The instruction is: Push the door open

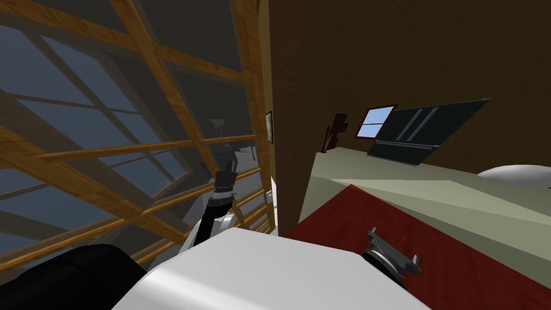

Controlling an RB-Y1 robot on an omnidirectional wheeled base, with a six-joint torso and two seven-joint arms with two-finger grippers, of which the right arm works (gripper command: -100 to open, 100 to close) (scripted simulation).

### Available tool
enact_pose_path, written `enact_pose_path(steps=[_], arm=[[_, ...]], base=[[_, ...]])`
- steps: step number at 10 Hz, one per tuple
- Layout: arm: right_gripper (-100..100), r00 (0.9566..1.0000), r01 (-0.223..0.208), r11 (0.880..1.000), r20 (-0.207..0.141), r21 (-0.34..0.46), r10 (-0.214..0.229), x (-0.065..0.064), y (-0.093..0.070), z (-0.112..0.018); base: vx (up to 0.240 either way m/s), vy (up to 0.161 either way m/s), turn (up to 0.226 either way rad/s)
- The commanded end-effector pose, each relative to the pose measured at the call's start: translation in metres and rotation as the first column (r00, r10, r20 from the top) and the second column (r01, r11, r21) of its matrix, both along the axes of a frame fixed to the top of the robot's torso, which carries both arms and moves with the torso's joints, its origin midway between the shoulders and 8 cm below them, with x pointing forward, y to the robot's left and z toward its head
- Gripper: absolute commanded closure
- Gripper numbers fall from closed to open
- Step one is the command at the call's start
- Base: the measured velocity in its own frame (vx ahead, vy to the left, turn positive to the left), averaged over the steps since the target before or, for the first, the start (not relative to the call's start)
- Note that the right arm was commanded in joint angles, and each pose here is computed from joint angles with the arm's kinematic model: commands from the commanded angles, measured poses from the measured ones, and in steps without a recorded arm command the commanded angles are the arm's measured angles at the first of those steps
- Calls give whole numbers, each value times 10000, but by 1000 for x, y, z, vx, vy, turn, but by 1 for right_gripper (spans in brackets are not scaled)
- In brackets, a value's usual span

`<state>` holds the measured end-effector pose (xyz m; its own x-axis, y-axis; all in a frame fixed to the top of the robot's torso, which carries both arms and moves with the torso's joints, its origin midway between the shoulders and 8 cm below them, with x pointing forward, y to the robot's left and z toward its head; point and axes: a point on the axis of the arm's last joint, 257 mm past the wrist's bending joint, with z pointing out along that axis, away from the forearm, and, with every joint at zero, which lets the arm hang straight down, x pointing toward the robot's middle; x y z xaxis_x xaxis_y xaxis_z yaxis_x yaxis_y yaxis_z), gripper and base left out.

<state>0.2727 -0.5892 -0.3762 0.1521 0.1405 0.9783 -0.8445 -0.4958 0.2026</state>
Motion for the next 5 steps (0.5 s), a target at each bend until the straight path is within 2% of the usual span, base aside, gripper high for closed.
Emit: enact_pose_path(steps=[1, 5], arm=[[-100, 10000, -14, 10000, -20, 8, 14, 0, 0, -1], [-100, 10000, -14, 10000, -20, 8, 14, 0, 0, -1]], base=[[0, 5, -9], [0, 2, 5]])
